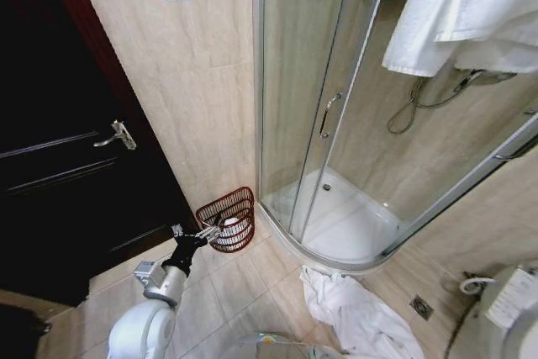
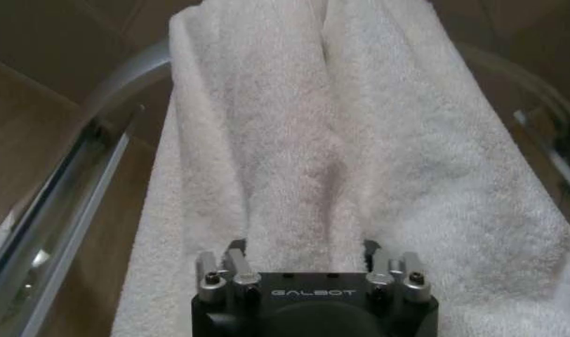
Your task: Discard the used towel into the hamper.
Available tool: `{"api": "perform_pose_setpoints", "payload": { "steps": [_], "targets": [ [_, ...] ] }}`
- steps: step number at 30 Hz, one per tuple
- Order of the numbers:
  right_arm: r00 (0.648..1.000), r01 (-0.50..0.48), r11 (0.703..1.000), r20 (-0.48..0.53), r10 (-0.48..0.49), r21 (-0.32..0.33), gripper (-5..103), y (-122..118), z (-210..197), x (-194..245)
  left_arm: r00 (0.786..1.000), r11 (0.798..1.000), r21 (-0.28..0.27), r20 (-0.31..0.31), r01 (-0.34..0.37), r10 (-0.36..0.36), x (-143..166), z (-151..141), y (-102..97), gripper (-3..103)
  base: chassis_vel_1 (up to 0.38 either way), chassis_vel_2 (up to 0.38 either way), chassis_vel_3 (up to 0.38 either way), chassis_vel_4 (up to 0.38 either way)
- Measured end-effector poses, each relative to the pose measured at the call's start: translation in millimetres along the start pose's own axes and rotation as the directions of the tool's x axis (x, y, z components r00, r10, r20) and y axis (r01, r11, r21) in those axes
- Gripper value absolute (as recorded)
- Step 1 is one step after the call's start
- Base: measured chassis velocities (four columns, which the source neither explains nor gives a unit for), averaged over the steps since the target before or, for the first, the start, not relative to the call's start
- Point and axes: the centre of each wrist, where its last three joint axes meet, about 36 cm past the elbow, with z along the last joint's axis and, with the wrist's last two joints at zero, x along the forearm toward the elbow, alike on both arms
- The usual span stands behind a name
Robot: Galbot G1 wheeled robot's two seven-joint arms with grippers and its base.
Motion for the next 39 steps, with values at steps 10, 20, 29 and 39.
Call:
{"api": "perform_pose_setpoints", "payload": {
  "steps": [10, 20, 29, 39],
  "targets": [
    [0.999, 0.045, 0.999, -0.008, -0.045, -0.025, 30, 2, -11, 0, 1.000, 1.000, 0.000, 0.000, 0.000, 0.000, 0, 0, 0.0, 100, 0.000, 0.000, 0.000, 0.000],
    [0.998, 0.068, 0.997, -0.005, -0.069, -0.039, 11, 4, -13, 5, 1.000, 1.000, 0.000, 0.000, 0.000, 0.000, 0, 0, 0.0, 100, 0.000, 0.000, 0.000, 0.000],
    [0.991, 0.130, 0.987, -0.010, -0.131, -0.099, 11, -8, -8, 35, 1.000, 1.000, 0.000, 0.000, 0.000, 0.000, 0, 0, 0.0, 100, 0.000, 0.000, 0.000, 0.000],
    [0.976, 0.204, 0.970, -0.045, -0.212, -0.135, 11, -54, 18, 125, 1.000, 1.000, 0.000, 0.000, 0.000, 0.000, 0, 0, 0.0, 100, 0.000, 0.000, 0.000, 0.000]
  ]
}}
